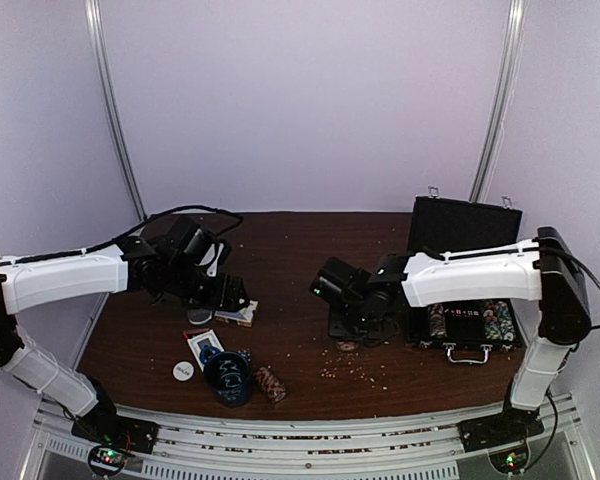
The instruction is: Pack up texas hold em set
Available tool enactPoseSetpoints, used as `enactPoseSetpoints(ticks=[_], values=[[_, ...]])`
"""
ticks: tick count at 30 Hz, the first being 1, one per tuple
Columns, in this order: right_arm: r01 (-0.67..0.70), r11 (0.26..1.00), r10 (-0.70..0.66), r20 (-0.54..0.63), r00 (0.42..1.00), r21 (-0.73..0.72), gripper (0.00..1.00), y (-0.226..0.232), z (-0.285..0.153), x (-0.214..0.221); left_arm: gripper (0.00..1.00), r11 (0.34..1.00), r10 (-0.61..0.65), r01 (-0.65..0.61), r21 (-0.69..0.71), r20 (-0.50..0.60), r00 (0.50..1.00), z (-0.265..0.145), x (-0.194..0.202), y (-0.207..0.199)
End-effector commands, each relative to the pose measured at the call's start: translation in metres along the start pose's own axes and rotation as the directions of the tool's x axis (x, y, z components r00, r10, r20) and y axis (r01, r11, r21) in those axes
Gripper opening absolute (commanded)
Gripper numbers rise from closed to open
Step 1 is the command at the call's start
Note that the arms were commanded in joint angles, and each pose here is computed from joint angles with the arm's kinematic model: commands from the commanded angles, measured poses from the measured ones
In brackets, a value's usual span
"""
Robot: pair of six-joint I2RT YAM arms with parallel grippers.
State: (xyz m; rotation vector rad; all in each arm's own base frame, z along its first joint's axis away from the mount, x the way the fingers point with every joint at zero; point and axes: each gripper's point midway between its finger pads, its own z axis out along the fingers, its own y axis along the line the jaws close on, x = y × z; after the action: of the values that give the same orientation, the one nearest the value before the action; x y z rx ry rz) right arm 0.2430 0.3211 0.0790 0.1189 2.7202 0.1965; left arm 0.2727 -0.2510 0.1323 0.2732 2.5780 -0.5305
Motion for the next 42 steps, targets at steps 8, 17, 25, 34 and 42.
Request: enactPoseSetpoints(ticks=[8, 17, 25, 34, 42], values=[[-0.034, 0.995, 0.018, 0.161, 0.987, 0.098, 0.33, -0.12, -0.066, -0.063, 0.81, 0.998, -0.063, 0.064, -0.002, 0.154, 0.986, -0.021, -0.045, -0.003], [-0.116, 0.989, 0.101, 0.149, 0.984, 0.092, 0.33, -0.19, -0.046, -0.084, 0.81, 0.992, -0.124, 0.124, 0.01, 0.193, 0.973, -0.018, -0.057, -0.005], [-0.048, 0.99, 0.032, 0.114, 0.993, 0.136, 0.34, -0.193, -0.022, -0.095, 0.81, 0.988, -0.151, 0.151, 0.01, 0.173, 0.973, -0.012, -0.051, -0.003], [-0.026, 0.997, 0.024, 0.032, 0.999, 0.069, 0.34, -0.18, 0.009, -0.081, 0.81, 0.983, -0.182, 0.184, -0.001, 0.151, 0.972, -0.009, -0.044, 0.0], [0.002, 0.998, -0.002, 0.005, 1.0, 0.061, 0.35, -0.182, 0.019, -0.07, 0.81, 0.981, -0.189, 0.193, -0.019, 0.133, 0.973, -0.005, -0.041, 0.003]])
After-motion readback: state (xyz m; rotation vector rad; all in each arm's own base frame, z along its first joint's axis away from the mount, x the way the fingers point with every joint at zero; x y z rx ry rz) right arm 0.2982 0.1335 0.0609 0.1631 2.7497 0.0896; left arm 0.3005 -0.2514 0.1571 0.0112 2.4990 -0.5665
